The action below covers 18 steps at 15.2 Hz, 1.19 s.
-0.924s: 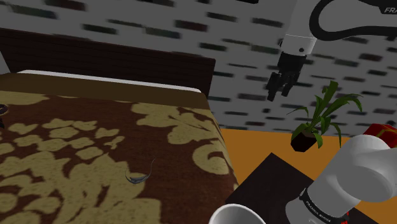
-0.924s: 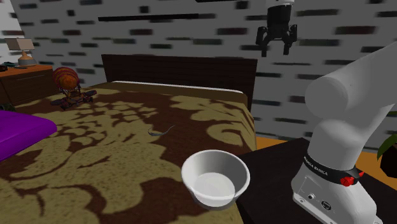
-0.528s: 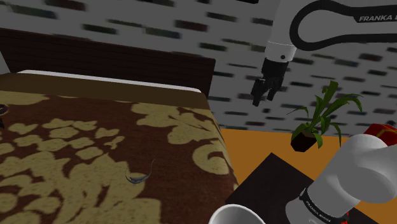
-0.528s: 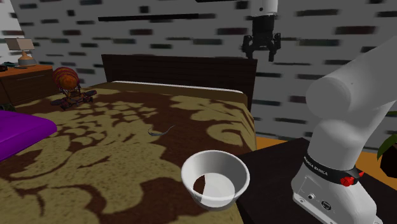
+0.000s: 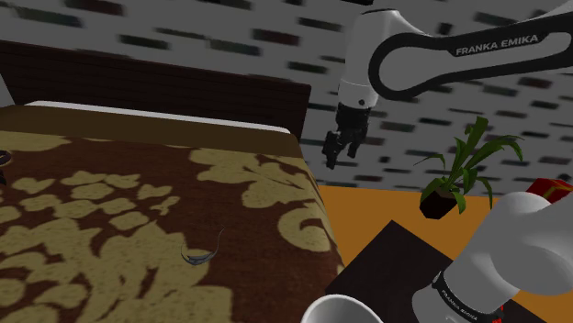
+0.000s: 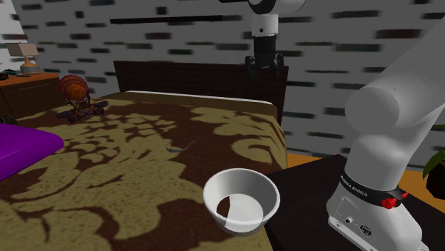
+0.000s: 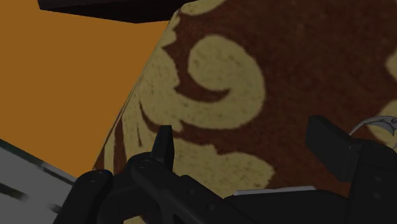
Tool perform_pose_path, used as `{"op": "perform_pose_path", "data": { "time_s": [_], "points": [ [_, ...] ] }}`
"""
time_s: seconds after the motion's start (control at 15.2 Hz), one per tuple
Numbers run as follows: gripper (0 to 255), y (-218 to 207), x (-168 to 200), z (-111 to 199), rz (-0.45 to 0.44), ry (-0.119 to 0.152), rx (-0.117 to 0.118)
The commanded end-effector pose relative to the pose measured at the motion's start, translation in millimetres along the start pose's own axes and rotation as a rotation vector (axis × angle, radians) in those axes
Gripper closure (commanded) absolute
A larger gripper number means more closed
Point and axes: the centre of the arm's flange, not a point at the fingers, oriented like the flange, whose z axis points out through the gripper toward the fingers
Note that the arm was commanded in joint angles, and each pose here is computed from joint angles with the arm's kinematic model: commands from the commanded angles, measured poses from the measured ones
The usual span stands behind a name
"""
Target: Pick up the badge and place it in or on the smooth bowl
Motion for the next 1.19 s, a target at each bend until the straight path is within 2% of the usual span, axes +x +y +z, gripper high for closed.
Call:
{"op": "perform_pose_path", "data": {
  "time_s": [0.0, 1.12],
  "points": [
    [0, -17, 11, 11, -0.024, 0.004, -0.002],
    [0, -201, 98, 107, -0.224, 0.028, -0.021]
  ]
}}
